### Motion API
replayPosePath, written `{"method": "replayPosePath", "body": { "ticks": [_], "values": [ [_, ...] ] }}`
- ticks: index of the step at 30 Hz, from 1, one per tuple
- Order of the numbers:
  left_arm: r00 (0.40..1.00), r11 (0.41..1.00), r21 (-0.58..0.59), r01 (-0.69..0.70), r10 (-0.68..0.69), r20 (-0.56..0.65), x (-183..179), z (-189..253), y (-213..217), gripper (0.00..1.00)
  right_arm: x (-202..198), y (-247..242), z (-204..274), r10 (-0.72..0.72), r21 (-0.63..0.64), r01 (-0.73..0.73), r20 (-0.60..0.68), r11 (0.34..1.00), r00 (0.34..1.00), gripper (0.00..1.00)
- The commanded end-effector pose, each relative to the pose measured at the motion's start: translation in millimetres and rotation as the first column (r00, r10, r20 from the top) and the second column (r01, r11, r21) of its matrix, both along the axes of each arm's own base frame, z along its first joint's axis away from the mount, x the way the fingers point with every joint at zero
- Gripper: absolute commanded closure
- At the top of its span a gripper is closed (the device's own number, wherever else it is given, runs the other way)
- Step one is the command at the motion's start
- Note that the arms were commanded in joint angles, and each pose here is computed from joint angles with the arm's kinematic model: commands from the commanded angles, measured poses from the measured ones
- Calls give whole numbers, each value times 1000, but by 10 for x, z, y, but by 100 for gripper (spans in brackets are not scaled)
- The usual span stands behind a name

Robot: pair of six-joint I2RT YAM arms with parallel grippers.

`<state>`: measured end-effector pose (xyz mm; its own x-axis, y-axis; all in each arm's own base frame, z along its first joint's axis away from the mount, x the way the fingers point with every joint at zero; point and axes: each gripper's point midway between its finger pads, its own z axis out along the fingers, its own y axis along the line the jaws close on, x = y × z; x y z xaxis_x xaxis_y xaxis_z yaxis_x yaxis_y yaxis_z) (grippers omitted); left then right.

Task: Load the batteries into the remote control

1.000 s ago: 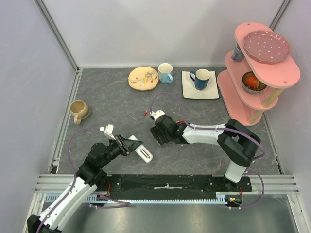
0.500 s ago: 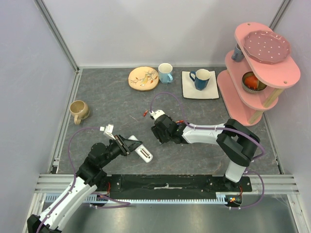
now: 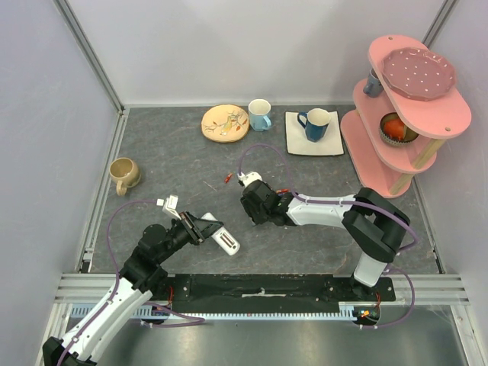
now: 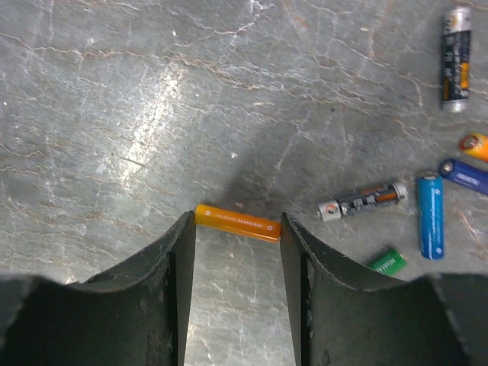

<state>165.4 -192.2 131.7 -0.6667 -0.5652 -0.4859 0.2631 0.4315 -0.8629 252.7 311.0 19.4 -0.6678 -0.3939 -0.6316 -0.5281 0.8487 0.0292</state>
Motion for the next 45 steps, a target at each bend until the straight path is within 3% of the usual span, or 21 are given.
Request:
{"method": "replayPosePath", "body": {
  "ticks": [1,3,6,11,15,19,21,26,29,33,40,45],
  "values": [
    [999,1000,3,9,-9,46,7,-26,-5,98,117,50,499,-95,97,88,64,991,993,78],
    [998,1000,1,4,-4,59,14,15,5,98,155,-12,681,-150,118,140,86,983,985,83],
    [997,1000,-2,-5,5,74,27,63,15,98,197,-83,879,-229,155,213,90,965,969,100],
    [996,1000,-2,-9,9,85,43,104,16,98,272,-328,929,-401,249,393,-19,885,916,100],
    [996,1000,-1,-12,12,92,58,138,14,98,282,-581,813,-573,305,588,-145,750,806,100],
    [994,1000,-2,-19,19,112,84,199,14,98,237,-797,705,-723,331,753,-237,568,649,100],
    [994,1000,1,-22,22,111,101,181,10,98,230,-881,672,-762,335,788,-240,517,602,100],
    [994,1000,-1,-24,24,108,130,180,-6,98,121,-1135,411,-872,279,908,-296,311,390,100],
    [995,1000,-4,-27,27,99,141,161,-9,98,70,-1260,282,-905,234,940,-290,248,311,100],
    [996,999,-9,-31,32,88,141,126,-6,98,62,-1370,176,-926,191,957,-268,219,266,100],
    [997,999,-7,-41,41,71,146,65,7,98,73,-1408,64,-932,143,962,-250,231,261,100],
    [997,999,-5,-46,46,60,150,29,12,98,46,-1438,-1,-932,111,963,-246,245,265,78]
  ]
}}
